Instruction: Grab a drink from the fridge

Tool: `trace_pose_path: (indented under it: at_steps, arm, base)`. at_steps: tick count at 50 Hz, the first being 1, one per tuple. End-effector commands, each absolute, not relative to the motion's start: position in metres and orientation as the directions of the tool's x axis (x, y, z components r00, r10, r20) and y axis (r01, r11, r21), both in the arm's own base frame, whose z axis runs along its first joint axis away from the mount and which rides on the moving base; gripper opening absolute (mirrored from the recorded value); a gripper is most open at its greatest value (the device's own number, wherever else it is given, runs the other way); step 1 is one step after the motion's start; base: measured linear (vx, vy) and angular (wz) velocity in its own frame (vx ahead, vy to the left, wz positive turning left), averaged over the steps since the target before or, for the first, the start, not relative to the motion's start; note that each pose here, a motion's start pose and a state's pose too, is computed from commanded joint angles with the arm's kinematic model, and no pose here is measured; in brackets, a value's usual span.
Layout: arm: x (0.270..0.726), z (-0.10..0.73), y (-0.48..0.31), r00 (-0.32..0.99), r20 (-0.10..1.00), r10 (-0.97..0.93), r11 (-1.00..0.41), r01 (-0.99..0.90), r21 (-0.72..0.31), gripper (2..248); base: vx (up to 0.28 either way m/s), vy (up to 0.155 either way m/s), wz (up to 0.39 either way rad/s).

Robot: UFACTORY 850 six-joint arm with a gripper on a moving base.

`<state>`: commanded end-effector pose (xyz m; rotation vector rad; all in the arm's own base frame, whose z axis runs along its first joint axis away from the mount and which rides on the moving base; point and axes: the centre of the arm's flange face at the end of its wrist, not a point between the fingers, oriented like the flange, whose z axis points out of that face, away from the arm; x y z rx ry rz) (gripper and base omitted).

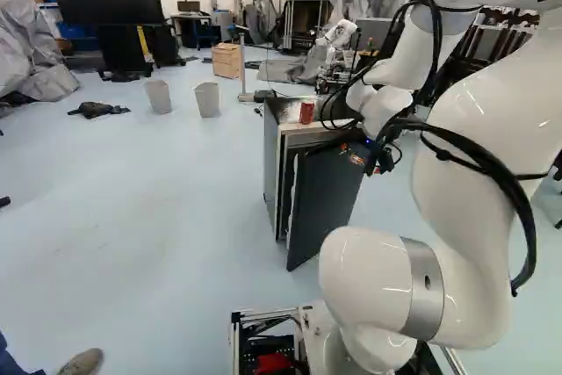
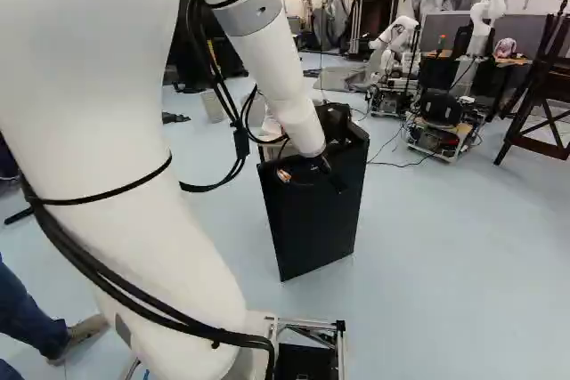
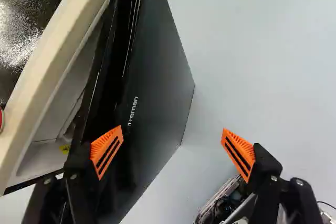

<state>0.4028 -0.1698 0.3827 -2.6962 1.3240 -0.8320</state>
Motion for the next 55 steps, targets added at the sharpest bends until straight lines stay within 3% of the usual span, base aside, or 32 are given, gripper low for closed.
trace_pose_path:
  at_steps: [55]
  arm:
    - [0.396,0.381,-0.096,0.649,0.467,-0.601,-0.789,-0.576,-0.214,247]
  base:
    - [0.0,0.0,0.0]
